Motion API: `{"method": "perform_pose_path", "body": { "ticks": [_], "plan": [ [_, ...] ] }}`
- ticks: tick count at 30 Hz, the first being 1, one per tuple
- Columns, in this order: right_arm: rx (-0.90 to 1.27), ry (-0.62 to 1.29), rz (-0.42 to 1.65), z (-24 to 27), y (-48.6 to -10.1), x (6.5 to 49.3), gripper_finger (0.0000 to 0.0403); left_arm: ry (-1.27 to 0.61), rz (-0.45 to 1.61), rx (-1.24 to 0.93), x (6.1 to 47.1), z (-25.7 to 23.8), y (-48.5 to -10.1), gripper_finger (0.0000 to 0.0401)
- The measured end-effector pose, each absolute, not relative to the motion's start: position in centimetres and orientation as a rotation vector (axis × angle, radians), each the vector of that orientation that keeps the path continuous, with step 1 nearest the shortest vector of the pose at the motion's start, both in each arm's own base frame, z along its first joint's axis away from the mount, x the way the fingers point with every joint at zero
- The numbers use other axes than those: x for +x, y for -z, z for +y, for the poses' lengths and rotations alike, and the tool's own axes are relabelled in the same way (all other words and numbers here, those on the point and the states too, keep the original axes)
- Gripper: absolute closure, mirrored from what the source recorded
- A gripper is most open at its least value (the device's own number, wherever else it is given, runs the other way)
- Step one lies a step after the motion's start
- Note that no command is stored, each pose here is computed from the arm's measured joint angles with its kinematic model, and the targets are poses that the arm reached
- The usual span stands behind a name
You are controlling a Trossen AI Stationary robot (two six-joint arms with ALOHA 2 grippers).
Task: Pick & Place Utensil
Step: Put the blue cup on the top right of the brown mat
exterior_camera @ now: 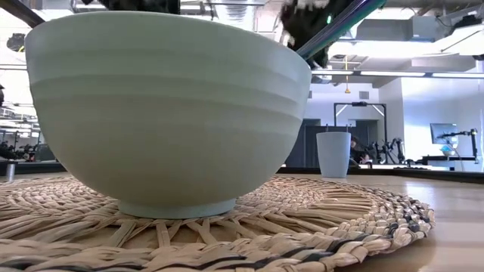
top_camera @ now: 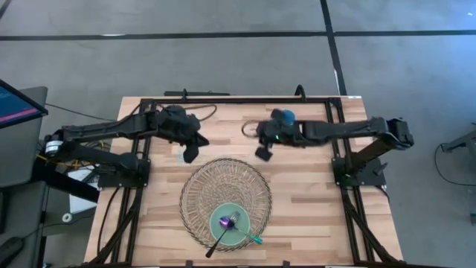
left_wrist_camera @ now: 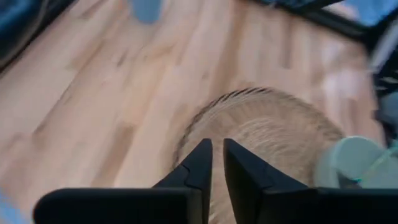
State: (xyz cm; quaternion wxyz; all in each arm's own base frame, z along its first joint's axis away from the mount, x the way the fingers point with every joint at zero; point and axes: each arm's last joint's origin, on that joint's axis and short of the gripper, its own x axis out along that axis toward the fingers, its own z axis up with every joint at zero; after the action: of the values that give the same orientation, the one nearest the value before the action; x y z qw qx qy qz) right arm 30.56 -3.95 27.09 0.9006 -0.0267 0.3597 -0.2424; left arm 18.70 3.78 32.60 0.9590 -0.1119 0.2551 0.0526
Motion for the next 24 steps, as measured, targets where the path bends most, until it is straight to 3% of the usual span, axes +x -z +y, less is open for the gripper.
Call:
{"method": "perform_pose_path", "body": {
  "ticks": [11, 24],
  "plan": [
    [0.227, 0.846, 0.920, -11.2, -24.5, 27.7, 0.0254, -0.261, 0.543, -0.184, 17.6, 7.2, -32.2, 0.0307],
    [0.394, 0.928, 0.892, -13.0, -23.6, 26.6, 0.0269, -0.290, 0.630, -0.219, 17.4, 7.8, -29.1, 0.0299]
  ]
}}
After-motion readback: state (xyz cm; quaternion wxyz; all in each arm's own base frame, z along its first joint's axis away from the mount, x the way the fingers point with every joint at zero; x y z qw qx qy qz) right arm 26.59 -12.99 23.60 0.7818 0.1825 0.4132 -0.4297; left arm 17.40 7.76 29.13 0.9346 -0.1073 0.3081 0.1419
